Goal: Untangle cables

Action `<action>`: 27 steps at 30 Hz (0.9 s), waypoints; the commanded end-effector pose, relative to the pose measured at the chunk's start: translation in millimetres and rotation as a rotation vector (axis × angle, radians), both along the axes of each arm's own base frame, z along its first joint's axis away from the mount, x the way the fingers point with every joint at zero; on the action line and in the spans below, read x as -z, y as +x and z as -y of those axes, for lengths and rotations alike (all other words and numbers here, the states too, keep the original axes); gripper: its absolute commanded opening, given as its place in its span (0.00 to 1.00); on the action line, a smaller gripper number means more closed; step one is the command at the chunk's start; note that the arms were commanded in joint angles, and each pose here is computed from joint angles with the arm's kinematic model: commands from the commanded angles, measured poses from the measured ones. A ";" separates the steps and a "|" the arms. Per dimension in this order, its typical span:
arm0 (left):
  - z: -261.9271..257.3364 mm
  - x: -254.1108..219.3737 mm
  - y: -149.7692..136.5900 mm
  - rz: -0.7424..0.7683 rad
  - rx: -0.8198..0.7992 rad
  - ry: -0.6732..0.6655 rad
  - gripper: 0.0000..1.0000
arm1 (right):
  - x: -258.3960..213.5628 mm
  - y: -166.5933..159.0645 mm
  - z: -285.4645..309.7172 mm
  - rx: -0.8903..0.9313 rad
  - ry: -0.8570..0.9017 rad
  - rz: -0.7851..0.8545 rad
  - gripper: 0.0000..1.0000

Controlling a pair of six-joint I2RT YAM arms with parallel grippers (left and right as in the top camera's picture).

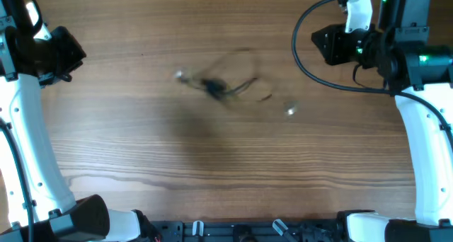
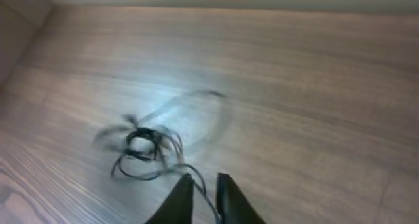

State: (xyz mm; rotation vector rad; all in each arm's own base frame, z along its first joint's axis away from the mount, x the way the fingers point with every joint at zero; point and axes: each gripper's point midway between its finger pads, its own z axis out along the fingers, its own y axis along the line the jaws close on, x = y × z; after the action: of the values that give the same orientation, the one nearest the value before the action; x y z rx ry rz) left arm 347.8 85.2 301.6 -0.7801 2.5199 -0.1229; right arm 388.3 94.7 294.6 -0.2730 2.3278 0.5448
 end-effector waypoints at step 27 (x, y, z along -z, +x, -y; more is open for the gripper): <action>13.9 2.9 -5.7 -0.017 0.041 -0.064 0.88 | 302.4 -45.3 -212.8 0.279 0.076 -0.716 0.80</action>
State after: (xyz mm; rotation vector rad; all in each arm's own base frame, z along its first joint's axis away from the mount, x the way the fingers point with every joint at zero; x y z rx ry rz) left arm 343.7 74.3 298.9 -0.7686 2.5528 -0.1951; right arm 347.0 316.0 16.7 0.2271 2.9080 0.7444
